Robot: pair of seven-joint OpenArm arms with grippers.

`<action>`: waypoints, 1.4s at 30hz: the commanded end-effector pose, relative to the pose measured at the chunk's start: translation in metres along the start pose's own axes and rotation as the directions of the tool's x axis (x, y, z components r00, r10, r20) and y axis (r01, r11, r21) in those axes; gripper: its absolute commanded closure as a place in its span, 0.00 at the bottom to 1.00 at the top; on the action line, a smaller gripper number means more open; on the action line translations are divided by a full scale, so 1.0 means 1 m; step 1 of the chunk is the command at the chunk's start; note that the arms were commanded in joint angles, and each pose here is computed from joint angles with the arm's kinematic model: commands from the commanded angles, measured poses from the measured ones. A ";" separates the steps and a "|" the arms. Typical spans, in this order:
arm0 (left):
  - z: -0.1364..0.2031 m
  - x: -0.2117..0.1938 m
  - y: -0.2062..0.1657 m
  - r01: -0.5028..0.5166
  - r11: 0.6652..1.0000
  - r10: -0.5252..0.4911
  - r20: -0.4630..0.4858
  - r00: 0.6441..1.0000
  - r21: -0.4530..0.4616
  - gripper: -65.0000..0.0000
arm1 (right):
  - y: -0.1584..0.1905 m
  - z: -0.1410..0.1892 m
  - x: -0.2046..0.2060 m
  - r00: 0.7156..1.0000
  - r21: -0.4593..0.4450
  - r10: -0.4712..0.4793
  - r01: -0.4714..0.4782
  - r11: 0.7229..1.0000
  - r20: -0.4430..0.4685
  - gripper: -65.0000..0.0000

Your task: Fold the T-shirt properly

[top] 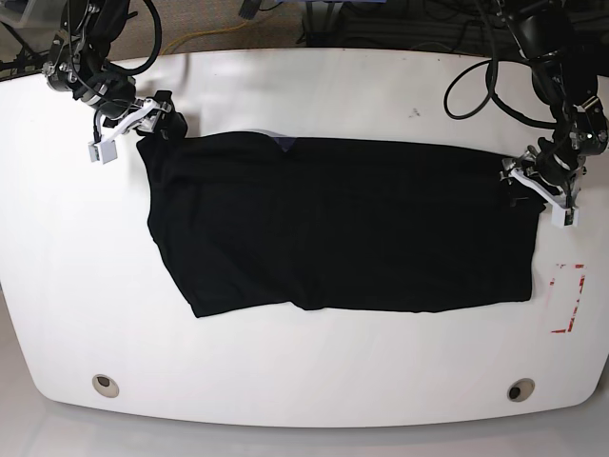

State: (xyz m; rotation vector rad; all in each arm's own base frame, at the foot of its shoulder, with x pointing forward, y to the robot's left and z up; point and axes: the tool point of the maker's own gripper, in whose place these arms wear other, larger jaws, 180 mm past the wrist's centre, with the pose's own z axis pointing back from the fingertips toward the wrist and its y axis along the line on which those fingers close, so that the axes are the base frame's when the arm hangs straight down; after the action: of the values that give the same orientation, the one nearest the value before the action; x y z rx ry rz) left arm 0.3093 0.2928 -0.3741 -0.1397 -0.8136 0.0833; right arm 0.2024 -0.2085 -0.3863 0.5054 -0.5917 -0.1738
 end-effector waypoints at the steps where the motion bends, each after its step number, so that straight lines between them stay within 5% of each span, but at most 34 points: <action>1: 0.003 0.024 -0.001 0.012 1.000 -0.011 0.079 0.997 -0.010 0.36 | 0.016 -0.001 0.013 0.998 0.038 0.044 -0.046 0.998 0.035 0.37; 17: -0.003 0.004 0.013 0.030 0.999 -0.030 0.004 1.000 0.044 0.36 | 0.044 -0.031 0.032 0.996 0.128 0.080 -0.085 0.988 0.039 0.37; 32: -0.002 -0.008 0.015 0.028 0.998 -0.027 -0.020 0.999 0.048 0.36 | 0.032 -0.061 0.146 0.988 0.171 0.018 -0.045 0.984 0.155 0.37; 42: 0.002 0.001 0.015 0.036 0.998 -0.036 0.005 0.999 0.048 0.36 | -0.004 -0.030 0.132 0.989 0.050 0.094 -0.101 0.994 0.116 0.37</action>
State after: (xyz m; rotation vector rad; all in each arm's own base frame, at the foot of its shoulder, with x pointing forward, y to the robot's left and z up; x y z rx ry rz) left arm 0.2963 0.3006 -0.3965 -0.0952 -0.7489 0.0823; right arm 0.3242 -0.2263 -0.3676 0.5619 -0.6682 -0.1325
